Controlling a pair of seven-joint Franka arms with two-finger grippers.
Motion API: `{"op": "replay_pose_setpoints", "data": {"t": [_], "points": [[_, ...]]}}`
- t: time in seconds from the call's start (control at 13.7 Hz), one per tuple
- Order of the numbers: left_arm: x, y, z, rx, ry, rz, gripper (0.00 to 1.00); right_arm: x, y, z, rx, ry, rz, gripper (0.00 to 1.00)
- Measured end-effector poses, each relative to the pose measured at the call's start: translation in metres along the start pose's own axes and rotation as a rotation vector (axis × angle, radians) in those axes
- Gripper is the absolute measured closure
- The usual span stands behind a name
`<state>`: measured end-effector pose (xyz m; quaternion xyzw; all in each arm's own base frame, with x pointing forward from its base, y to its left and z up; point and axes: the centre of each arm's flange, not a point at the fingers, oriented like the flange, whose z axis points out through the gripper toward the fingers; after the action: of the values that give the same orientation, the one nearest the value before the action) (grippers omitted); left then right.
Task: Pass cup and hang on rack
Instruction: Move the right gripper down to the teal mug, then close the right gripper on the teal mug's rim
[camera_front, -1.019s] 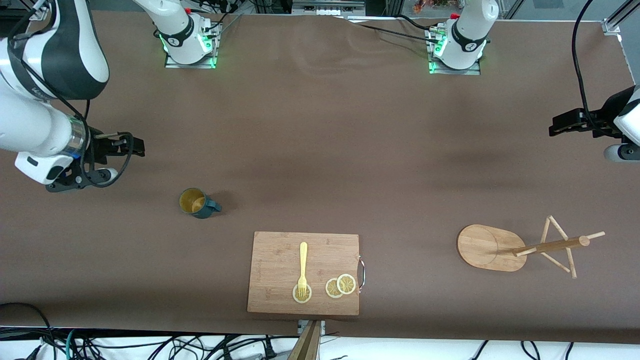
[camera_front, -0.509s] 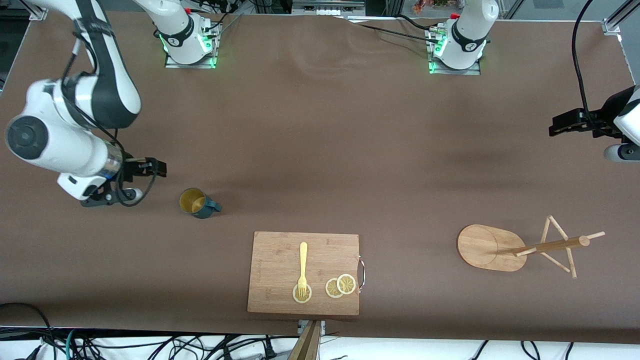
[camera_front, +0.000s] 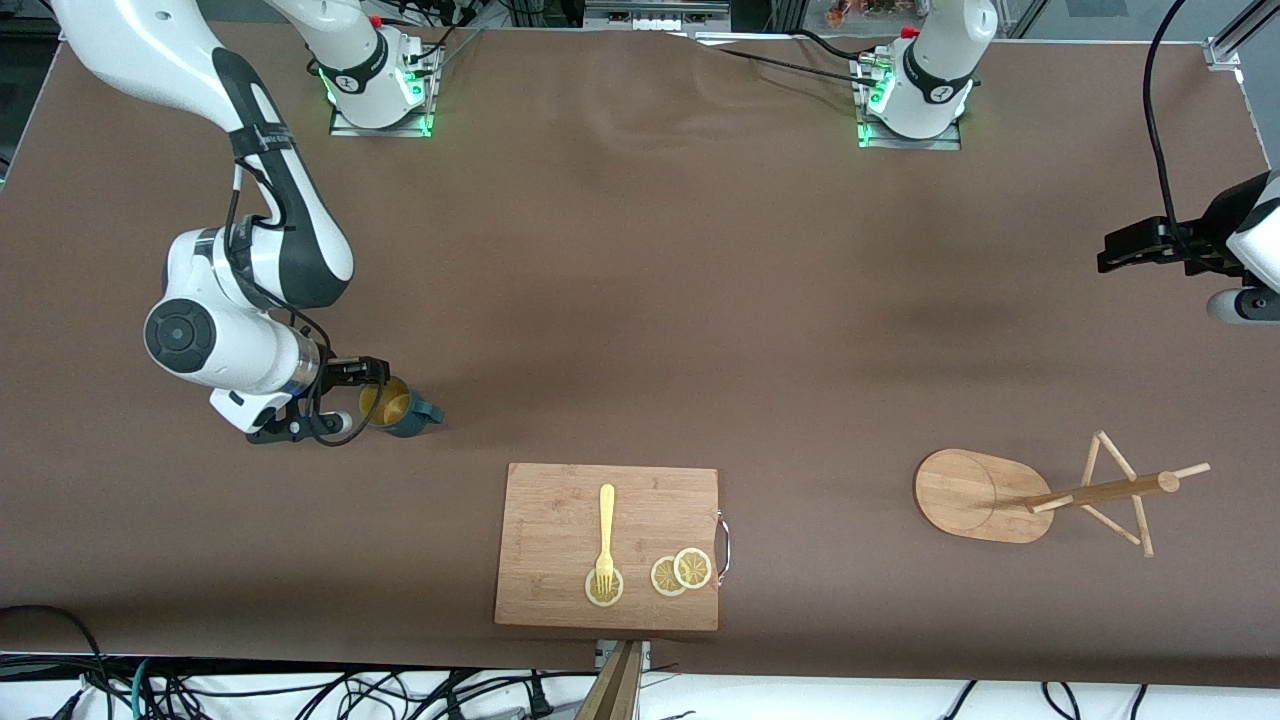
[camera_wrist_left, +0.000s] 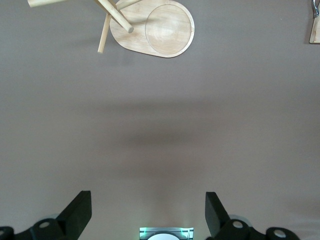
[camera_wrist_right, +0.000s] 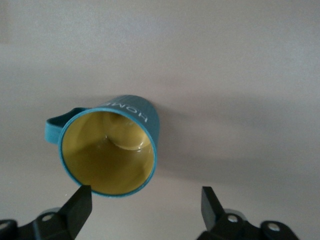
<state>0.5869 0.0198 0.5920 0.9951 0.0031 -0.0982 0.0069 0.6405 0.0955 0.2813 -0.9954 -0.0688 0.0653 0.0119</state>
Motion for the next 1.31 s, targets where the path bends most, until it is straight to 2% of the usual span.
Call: {"op": "replay_pose_setpoints", "data": {"t": [0.36, 0.44, 0.51, 0.58, 0.66, 0.73, 0.8, 0.87, 1.31], "points": [[0.000, 0.000, 0.000, 0.000, 0.000, 0.000, 0.00, 0.016, 0.001, 0.011, 0.004, 0.002, 0.009, 0.10], [0.000, 0.000, 0.000, 0.000, 0.000, 0.000, 0.00, 0.017, 0.002, 0.015, 0.005, -0.003, 0.016, 0.16], [0.000, 0.000, 0.000, 0.000, 0.000, 0.000, 0.00, 0.018, 0.002, 0.020, 0.005, -0.007, 0.024, 0.17], [0.000, 0.000, 0.000, 0.000, 0.000, 0.000, 0.00, 0.020, 0.002, 0.024, 0.005, -0.004, 0.034, 0.26], [0.000, 0.000, 0.000, 0.000, 0.000, 0.000, 0.00, 0.021, 0.002, 0.026, 0.006, 0.002, 0.042, 0.26], [0.000, 0.000, 0.000, 0.000, 0.000, 0.000, 0.00, 0.022, 0.002, 0.027, 0.006, 0.003, 0.050, 0.32], [0.000, 0.000, 0.000, 0.000, 0.000, 0.000, 0.00, 0.022, 0.002, 0.028, 0.006, 0.003, 0.056, 0.46], [0.000, 0.000, 0.000, 0.000, 0.000, 0.000, 0.00, 0.022, 0.002, 0.028, 0.006, 0.003, 0.060, 0.55], [0.000, 0.000, 0.000, 0.000, 0.000, 0.000, 0.00, 0.023, 0.003, 0.040, 0.007, -0.006, 0.066, 0.59]]}}
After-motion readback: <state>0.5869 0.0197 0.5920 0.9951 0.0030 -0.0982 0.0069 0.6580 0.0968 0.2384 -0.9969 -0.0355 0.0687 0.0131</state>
